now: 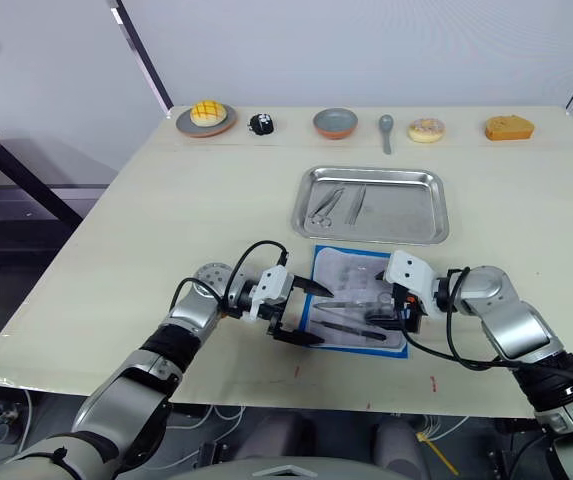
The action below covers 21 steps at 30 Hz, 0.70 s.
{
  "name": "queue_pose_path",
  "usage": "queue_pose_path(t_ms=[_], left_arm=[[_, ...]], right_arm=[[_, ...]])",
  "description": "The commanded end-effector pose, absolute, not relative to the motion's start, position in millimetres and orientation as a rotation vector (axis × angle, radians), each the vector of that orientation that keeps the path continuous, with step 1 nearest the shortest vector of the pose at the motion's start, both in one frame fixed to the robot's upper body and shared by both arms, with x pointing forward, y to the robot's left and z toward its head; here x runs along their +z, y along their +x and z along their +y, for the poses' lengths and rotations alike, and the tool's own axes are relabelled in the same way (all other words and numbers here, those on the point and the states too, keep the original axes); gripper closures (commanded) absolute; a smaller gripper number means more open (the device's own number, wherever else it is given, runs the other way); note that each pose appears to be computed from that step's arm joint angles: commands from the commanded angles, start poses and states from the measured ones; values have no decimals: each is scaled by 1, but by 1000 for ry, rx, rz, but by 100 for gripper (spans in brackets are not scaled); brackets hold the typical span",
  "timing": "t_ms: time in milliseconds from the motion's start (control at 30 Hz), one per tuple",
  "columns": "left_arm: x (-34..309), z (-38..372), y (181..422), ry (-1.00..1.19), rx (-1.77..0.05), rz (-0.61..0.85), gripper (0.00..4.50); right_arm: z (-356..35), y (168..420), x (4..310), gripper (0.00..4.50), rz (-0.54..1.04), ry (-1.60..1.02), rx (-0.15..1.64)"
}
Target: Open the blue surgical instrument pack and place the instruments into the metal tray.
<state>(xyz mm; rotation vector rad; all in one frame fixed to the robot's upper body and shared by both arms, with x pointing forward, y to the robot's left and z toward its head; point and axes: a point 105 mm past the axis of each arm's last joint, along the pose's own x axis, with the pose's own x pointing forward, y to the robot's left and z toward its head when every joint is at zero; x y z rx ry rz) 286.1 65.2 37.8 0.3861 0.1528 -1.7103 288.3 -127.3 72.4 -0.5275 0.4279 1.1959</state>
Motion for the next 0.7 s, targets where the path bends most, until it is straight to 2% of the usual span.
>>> queue_pose_path(t_ms=[33,567,667,700], left_arm=[[-24,81,259,339,-1675,462,8],[-23,81,259,335,-1666,460,8],[-23,81,259,335,-1668,460,0],[-23,81,259,334,-1669,460,0]], right_arm=[[-123,291,79,0,397,-546,1214],[-121,289,77,0,422,-549,1240],[-121,289,75,80,430,-551,1243],[-122,288,74,132,435,-552,1244]])
